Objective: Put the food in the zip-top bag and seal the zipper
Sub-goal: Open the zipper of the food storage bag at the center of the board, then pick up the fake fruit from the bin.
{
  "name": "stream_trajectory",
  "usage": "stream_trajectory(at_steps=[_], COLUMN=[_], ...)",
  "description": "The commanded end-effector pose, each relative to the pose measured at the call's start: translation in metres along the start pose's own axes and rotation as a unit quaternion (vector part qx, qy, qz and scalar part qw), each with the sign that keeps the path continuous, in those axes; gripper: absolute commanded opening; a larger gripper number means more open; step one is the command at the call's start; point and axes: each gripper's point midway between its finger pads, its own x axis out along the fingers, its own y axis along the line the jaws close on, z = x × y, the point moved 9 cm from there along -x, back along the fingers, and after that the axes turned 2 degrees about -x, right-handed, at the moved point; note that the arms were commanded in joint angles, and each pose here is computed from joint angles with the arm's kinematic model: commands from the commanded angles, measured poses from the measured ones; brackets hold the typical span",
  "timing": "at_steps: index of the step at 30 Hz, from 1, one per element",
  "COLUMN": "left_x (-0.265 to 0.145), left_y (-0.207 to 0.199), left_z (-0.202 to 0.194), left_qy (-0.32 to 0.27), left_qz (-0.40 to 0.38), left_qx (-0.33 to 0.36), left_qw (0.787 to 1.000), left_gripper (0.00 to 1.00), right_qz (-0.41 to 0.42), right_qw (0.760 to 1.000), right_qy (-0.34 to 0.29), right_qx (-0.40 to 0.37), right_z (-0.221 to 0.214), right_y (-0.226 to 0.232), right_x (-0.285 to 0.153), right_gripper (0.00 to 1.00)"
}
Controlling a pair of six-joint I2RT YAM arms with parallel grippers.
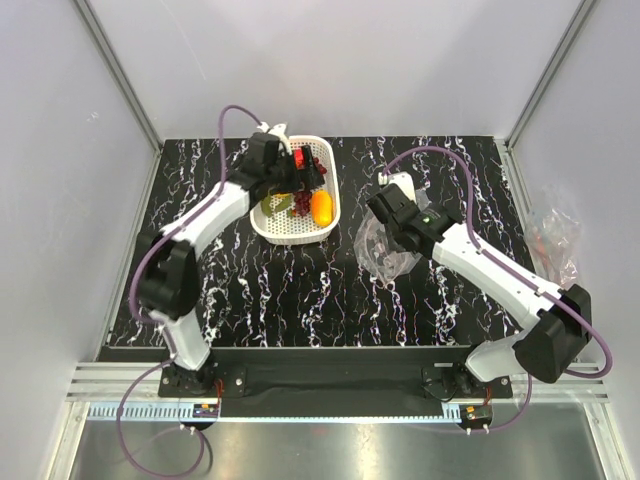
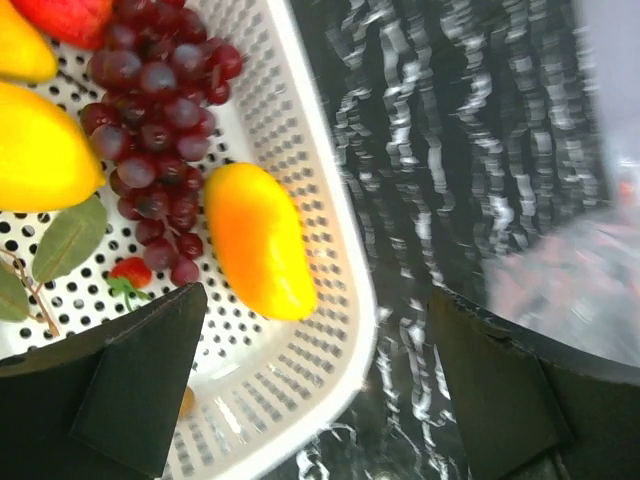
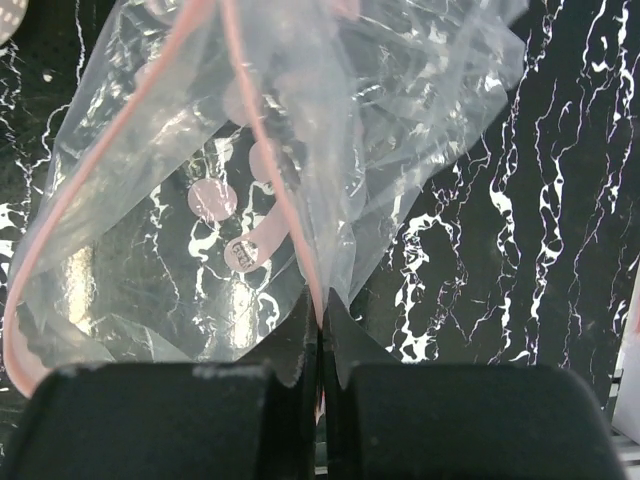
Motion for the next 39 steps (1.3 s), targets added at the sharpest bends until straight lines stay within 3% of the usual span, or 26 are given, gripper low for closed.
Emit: stream_trajectory(at_steps=[1,6,15,23,32,36,39], left_x=[0.029,0.061,0.082,0.102,0.104,0.100,0.087], left_y=[0.015,0.027,0.024,0.022,0.029,0.031,0.028], left_z=[-0.003,-0.015,-0.028,-0.040,-0.056,-0.057,-0.049], left_qy=[0.051,0.092,0.141,0.179,0.186,0.186,0.167], left_qz=[0.036,0.045,0.051,0.065,0.057,0.043,0.028], left_qx=[0.002,-0.001,0.006,0.007,-0.018,-0.023,-0.015], left_qw=[0.998,0.995,0.989,0.982,0.981,0.981,0.985], left_gripper=[0.99,0.97,0.88,0.85,0.68,0.45,0.37], right_qz=[0.015,0.025,0.028,0.031,0.047,0.049,0.048], right_qw=[1.000,0.999,0.999,0.999,0.998,0.998,0.998], right_qy=[-0.026,-0.033,-0.033,-0.040,-0.042,-0.040,-0.032], right_qx=[0.009,0.015,0.017,0.021,0.027,0.027,0.020], right_z=[0.016,0.018,0.015,0.014,0.013,0.012,0.012], right_y=[-0.004,-0.004,-0.005,-0.005,-0.004,-0.003,-0.001], right_x=[-0.011,-0.016,-0.016,-0.016,-0.020,-0.018,-0.014], right_gripper=[0.00,0.00,0.00,0.00,0.00,0.00,0.00])
